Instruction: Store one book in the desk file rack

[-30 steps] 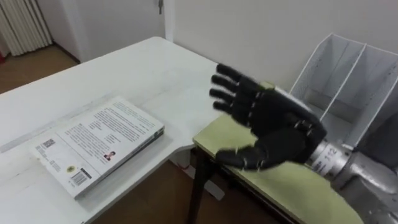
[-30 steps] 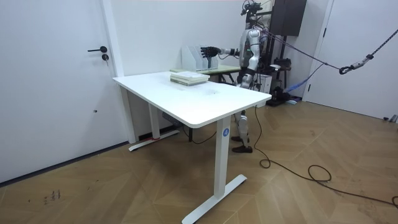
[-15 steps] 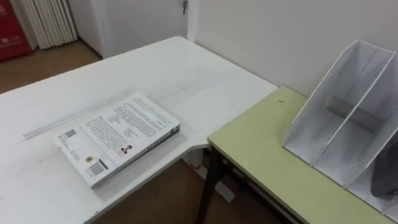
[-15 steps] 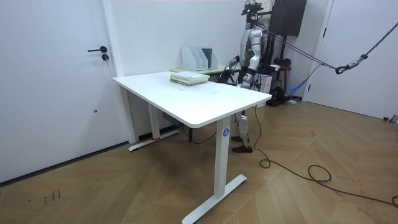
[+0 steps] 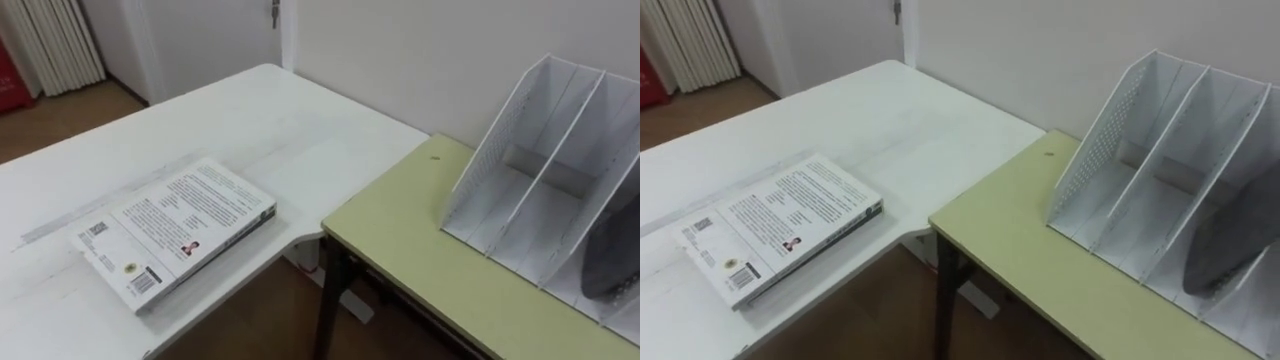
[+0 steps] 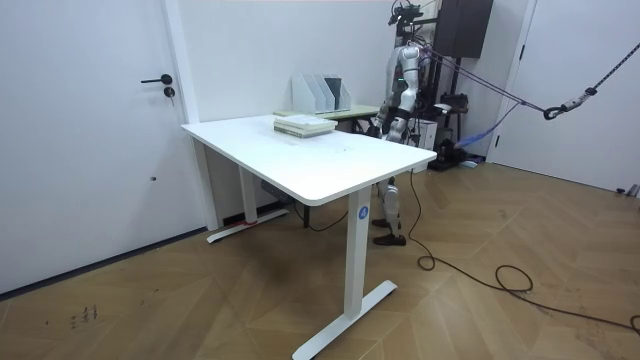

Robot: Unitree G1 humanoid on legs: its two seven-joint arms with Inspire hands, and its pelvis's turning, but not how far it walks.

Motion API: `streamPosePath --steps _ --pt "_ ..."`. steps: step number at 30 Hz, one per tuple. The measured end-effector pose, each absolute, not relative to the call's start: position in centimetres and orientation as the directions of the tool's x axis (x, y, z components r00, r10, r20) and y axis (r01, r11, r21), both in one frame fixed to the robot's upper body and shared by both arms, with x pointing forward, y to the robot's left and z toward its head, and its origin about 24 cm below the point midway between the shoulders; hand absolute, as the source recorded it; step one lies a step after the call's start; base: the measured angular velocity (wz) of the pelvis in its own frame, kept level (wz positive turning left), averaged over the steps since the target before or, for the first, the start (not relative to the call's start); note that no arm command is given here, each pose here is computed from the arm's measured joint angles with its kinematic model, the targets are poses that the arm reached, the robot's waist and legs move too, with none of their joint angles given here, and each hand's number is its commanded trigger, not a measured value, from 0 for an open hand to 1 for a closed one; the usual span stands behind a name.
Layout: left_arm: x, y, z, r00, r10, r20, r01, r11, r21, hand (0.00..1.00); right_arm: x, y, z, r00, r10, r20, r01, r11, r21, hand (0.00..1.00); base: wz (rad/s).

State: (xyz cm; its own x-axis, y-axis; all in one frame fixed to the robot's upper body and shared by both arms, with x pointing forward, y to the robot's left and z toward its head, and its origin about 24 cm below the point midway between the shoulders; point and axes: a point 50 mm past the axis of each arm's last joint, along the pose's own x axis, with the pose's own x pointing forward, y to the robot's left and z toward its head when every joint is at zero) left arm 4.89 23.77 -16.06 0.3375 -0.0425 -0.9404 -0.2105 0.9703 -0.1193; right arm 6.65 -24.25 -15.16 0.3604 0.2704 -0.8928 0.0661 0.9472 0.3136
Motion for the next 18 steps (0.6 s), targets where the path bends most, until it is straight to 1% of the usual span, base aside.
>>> streamPosePath --steps 3,6,13,18 --pt "4.9 23.6 -16.1 0.342 -0.031 -0.939 -0.204 0.973 -0.106 0.00 5.8 -24.3 -15.6 0.338 0.216 -0.916 0.116 0.956 0.268 0.00 0.00" --pt "4.8 23.5 -16.2 0.330 -0.028 -0.944 -0.187 0.978 -0.095 0.00 5.2 -24.5 -15.8 0.298 0.173 -0.939 0.101 0.972 0.211 0.00 -0.01" --pt "4.4 23.5 -16.3 0.320 -0.018 -0.947 -0.208 0.974 -0.089 0.00 6.1 -24.5 -16.0 0.285 0.101 -0.953 0.049 0.992 0.120 0.00 -0.04" --pt "3.8 23.8 -16.3 0.309 -0.002 -0.951 -0.226 0.971 -0.076 0.00 5.0 -24.7 -16.2 0.274 0.034 -0.961 0.118 0.991 0.068 0.00 0.04"
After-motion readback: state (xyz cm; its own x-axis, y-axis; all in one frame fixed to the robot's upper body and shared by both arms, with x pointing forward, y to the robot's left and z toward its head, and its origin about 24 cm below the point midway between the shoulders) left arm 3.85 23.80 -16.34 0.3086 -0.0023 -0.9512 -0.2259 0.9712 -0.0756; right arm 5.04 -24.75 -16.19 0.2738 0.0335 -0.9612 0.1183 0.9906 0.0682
